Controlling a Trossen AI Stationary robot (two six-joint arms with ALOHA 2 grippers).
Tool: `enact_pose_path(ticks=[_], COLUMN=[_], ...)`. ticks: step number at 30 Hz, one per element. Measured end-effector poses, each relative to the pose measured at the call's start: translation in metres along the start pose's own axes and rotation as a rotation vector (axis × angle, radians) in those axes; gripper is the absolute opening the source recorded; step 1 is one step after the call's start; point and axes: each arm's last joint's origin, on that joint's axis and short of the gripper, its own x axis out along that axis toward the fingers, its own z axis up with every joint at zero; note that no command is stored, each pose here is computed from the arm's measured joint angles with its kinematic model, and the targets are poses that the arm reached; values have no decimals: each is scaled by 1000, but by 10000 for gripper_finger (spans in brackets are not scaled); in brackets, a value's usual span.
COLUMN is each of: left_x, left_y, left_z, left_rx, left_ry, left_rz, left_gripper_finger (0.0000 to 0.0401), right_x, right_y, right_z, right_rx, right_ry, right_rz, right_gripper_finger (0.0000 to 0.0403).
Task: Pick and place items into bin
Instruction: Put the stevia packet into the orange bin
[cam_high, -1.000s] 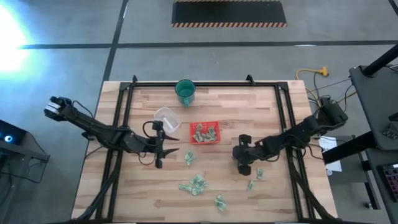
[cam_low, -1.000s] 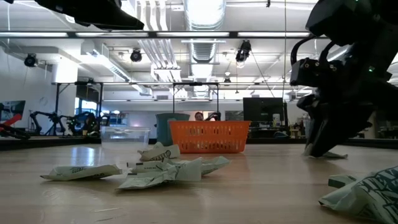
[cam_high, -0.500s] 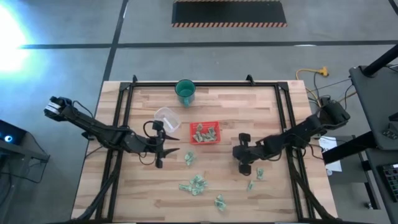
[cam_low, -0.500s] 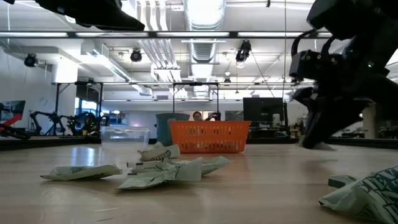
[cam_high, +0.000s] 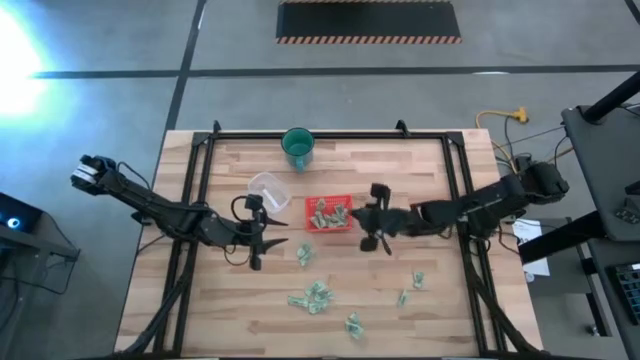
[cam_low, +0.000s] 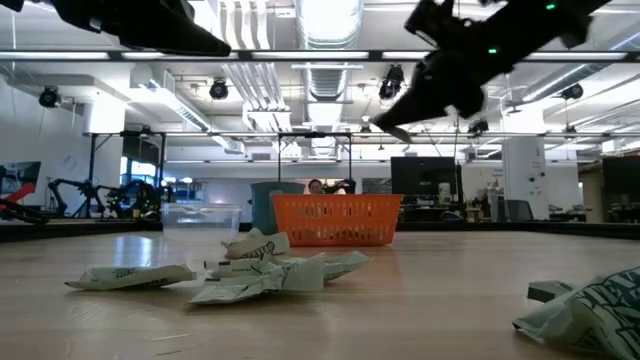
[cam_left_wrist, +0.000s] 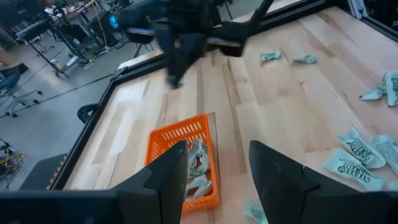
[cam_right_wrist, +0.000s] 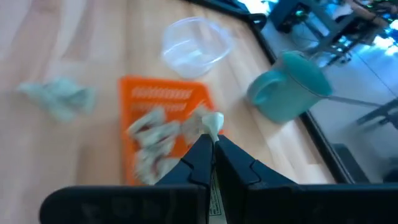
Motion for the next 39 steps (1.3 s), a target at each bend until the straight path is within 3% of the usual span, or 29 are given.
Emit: enact_pose_path(ticks=[8, 15, 23, 35, 39], left_x=[1, 2, 3, 15, 21], left_y=[-3, -5, -6, -14, -21], left_z=[-14, -15, -16, -26, -30], left_rx=[20, 19, 24, 59, 23], left_ry=[33, 31, 39, 107, 128], left_rz=[-22, -49, -52, -66, -179], left_gripper_finger=[155, 155, 155, 155, 155], right_x=[40, 70, 77, 73, 59], right_y=[-32, -32, -30, -29, -27], right_z=[-7, -20, -17, -15, -7], right_rx=[123, 121, 139, 105, 60], right_ry=[-48, 22, 28, 26, 14], right_rz=[117, 99, 99, 127, 146], right_gripper_finger=[9, 9, 14, 130, 154])
